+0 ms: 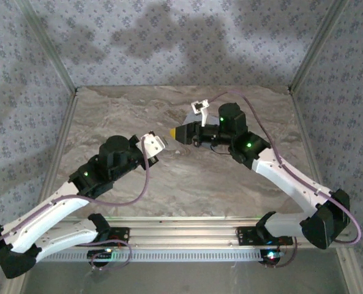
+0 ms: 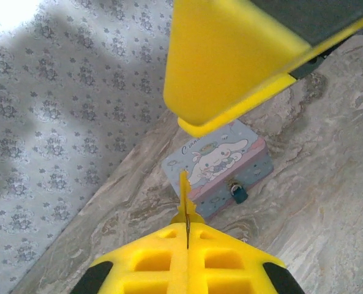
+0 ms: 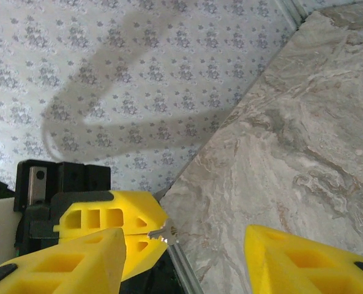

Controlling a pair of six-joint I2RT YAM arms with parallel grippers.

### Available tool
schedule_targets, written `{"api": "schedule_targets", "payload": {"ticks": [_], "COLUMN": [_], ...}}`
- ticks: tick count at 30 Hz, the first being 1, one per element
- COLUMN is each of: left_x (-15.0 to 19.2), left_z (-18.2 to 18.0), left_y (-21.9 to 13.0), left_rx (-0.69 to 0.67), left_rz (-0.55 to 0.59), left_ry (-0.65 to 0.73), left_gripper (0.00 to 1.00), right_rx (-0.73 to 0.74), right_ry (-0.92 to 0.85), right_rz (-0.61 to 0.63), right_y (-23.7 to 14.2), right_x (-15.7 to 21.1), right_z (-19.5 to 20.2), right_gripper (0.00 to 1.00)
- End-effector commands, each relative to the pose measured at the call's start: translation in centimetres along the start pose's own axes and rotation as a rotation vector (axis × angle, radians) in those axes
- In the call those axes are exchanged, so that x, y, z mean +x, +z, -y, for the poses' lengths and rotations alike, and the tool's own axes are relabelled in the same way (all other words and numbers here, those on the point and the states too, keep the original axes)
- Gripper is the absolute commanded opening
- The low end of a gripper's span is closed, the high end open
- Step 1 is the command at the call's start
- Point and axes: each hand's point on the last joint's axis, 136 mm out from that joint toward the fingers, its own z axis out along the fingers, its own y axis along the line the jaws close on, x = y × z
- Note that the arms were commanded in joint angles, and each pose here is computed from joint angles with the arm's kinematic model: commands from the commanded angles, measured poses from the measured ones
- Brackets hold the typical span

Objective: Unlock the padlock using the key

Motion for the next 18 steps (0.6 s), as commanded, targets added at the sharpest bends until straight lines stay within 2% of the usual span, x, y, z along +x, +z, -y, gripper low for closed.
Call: {"api": "schedule_targets", "payload": {"ticks": [1,6,13,18], "left_x": [-1.0,-1.1,-1.3,-1.2], "left_z": [-0.2,0.0,0.0,-0.1], "left_y": [-0.4,-0.5,-0.6,-0.6], "left_rx": [-0.013,0.001,0.008,0.005], "left_rz": [0.043,0.045,0.046,0.041], "left_ry": [0.016,0.024,0.029,0.030], "left_gripper": [0.00,0.00,0.00,0.00], "right_rx": [-0.041,-0.060,-0.058,-0.048], "right_ry": [-0.075,-0.107,-0.119,-0.117], "right_rz": [-0.001,-0.026,-0.053,-0.074], "right_y": [0.3,1.3,2.2,2.6], "right_x": [-0.4,-0.7,-0.5,-0.1], "right_z": [-1.6,-2.6,-2.6,-2.3], "right_gripper": [0.55,0.51,0.38,0.37]}}
